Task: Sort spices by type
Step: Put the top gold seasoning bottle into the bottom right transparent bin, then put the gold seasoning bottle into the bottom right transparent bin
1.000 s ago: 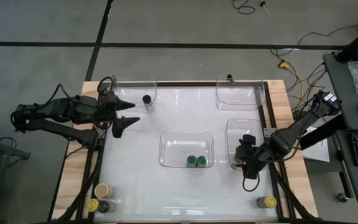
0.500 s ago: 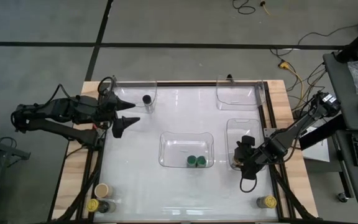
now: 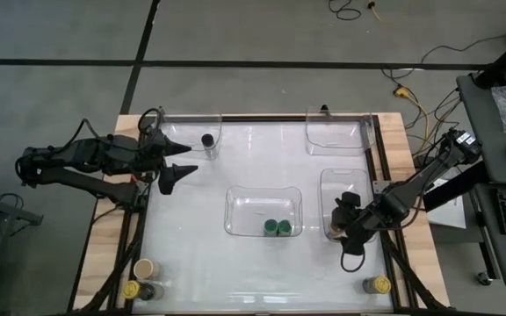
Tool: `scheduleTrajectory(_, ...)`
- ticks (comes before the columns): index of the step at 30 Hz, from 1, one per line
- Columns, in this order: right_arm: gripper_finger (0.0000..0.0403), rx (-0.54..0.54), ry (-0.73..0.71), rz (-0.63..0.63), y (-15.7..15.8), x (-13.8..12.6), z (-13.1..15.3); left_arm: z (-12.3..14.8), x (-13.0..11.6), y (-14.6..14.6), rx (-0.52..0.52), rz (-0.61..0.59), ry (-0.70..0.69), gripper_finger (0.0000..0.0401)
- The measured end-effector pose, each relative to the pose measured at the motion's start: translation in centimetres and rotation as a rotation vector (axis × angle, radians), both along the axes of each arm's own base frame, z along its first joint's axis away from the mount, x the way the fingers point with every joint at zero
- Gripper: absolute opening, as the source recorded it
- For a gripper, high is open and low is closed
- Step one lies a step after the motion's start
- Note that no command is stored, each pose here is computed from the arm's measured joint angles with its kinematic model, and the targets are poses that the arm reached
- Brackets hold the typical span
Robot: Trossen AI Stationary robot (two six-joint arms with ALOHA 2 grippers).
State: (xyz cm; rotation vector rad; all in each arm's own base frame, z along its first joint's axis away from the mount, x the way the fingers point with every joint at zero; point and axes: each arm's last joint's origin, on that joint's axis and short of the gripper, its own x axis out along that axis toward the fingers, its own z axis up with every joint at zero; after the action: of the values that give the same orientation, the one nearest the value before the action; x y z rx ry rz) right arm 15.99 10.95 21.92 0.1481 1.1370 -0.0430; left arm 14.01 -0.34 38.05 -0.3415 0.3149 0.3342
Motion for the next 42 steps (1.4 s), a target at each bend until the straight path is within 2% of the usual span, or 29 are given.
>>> scheduleTrajectory(11,0.0365,0.0,-0.012,0.037,0.2,0.2,2.9,0.0,0.0,0.0,0.001,0.0,0.002,0.0331)
scheduleTrajectory(19,0.0365,-0.063,-0.019,0.03,-0.2,0.0,5.8,-0.2,0.4,0.0,0.0,0.002,0.016,0.0331)
scheduleTrajectory(25,0.0365,-0.128,-0.098,0.038,-0.4,0.2,8.3,-1.1,2.2,-0.2,-0.122,0.057,0.043,0.0331)
scheduleTrajectory(28,0.0365,-0.123,-0.129,0.032,-0.6,0.4,9.4,-1.6,3.6,-0.3,-0.211,0.1,0.035,0.0331)
scheduleTrajectory(30,0.0365,-0.12,-0.139,0.029,-0.6,0.3,10.0,-2.0,4.4,-0.4,-0.221,0.107,0.051,0.0331)
scheduleTrajectory(34,0.0365,-0.115,-0.159,0.007,-0.7,0.2,11.0,-2.9,5.5,-0.6,-0.122,0.06,0.146,0.0331)
scheduleTrajectory(37,0.0365,-0.123,-0.177,-0.035,-0.9,0.3,11.3,-3.3,5.9,-0.6,-0.12,0.048,0.175,0.0331)
scheduleTrajectory(39,0.0365,-0.122,-0.187,-0.06,-0.9,0.3,11.4,-3.5,6.1,-0.9,-0.165,-0.03,0.192,0.0331)
scheduleTrajectory(42,0.0365,-0.113,-0.193,-0.089,-1.0,0.3,11.4,-3.9,6.2,-1.5,-0.29,-0.196,0.244,0.0331)
